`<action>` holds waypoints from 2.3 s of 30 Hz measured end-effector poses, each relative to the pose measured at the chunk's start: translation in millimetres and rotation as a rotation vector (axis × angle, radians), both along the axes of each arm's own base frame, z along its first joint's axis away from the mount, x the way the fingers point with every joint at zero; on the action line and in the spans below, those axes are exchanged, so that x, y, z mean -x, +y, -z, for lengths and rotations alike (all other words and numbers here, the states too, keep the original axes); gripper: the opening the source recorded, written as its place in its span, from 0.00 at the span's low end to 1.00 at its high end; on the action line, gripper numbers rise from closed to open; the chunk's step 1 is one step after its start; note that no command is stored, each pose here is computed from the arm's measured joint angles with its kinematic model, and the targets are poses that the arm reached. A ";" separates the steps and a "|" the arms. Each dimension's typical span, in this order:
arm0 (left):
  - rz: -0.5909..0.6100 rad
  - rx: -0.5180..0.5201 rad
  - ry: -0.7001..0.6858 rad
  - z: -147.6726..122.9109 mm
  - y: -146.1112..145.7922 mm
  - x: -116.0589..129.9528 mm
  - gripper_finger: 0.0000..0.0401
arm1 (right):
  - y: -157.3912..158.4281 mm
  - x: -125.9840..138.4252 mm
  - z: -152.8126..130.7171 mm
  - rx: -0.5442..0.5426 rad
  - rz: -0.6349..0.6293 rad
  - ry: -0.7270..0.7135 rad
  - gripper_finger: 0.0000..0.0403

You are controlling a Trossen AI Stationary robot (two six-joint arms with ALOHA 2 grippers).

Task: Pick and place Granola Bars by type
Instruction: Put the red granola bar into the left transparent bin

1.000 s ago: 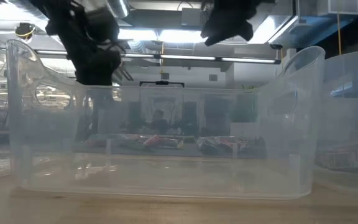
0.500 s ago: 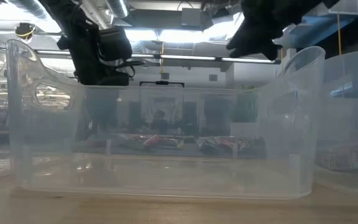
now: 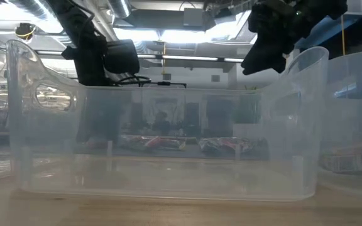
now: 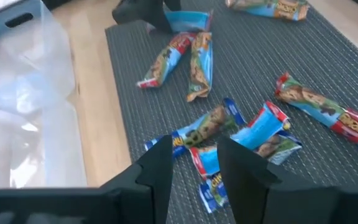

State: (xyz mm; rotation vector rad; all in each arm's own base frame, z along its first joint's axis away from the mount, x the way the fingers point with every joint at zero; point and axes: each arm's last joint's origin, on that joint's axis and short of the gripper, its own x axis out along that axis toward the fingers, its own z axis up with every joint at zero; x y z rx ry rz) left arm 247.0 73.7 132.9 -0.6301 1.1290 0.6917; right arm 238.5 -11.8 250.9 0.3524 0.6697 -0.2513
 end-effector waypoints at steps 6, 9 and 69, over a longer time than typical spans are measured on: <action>-0.033 0.014 -0.027 -4.0 -1.5 0.9 0.58 | 0.0 0.4 0.5 0.031 -0.027 0.010 0.32; -0.031 0.021 -0.036 -5.5 -2.0 1.2 0.58 | 0.1 0.4 0.5 0.042 -0.036 0.012 0.32; 0.105 0.216 -0.024 -76.6 -258.9 54.7 0.07 | 0.1 0.0 0.4 0.160 -0.134 0.029 0.32</action>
